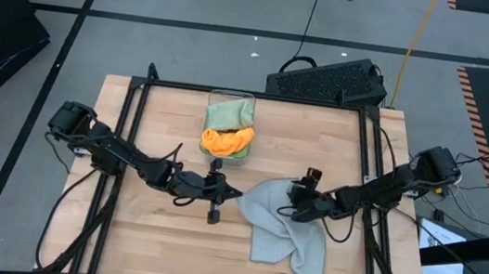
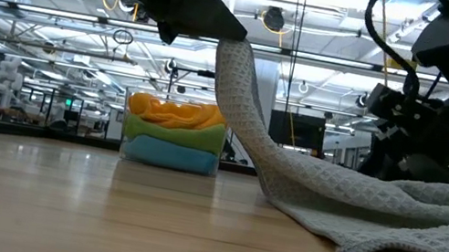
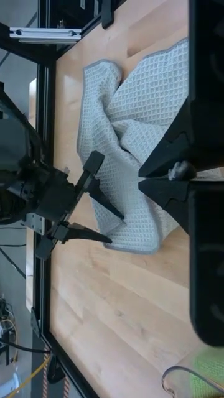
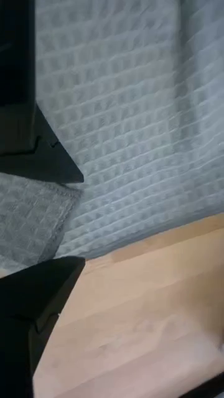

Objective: Fold microfiber towels
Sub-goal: Fold the gray towel

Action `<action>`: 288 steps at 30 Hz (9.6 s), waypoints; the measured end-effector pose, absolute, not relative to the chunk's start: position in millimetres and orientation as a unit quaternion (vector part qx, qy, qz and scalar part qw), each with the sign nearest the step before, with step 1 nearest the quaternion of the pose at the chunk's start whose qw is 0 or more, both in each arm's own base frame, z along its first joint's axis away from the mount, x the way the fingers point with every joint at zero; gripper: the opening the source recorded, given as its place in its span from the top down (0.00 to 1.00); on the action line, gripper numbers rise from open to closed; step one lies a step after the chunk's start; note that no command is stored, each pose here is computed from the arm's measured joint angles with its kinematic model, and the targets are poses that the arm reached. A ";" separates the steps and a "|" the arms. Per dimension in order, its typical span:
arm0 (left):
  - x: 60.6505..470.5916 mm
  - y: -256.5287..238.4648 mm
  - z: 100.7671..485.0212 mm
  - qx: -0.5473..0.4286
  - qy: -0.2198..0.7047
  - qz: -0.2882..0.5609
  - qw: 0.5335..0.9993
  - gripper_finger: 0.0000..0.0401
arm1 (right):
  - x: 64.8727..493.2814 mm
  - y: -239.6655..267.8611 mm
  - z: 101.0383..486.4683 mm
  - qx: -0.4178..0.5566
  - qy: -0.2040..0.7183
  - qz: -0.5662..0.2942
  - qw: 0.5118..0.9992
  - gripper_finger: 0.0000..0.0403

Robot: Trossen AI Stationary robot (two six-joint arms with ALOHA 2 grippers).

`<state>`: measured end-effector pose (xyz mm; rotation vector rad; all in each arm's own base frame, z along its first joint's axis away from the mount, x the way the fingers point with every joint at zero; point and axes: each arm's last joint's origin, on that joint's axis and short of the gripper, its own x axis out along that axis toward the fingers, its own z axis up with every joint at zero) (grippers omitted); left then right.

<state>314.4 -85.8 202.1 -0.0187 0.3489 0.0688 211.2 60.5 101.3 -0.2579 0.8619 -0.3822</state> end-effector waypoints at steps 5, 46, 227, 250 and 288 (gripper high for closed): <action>314.4 -85.8 202.1 -0.010 0.174 0.034 0.984 0.98 | 206.2 58.5 98.9 -0.118 0.433 -0.198 0.872 0.63; 314.4 -85.7 202.0 -0.008 0.174 0.033 0.984 0.96 | 187.9 49.8 107.1 -0.108 0.460 -0.256 0.843 0.55; 289.9 -63.2 248.3 0.089 0.448 0.020 0.889 0.97 | 150.1 37.3 181.4 0.149 0.439 -0.115 0.878 1.00; 281.1 -74.2 210.8 0.029 0.433 -0.007 0.901 0.96 | 144.3 48.2 168.9 0.228 0.491 -0.017 0.841 1.00; 275.9 -89.6 203.3 -0.025 0.419 -0.016 0.908 0.98 | 130.9 62.0 129.9 0.301 0.488 0.063 0.817 0.96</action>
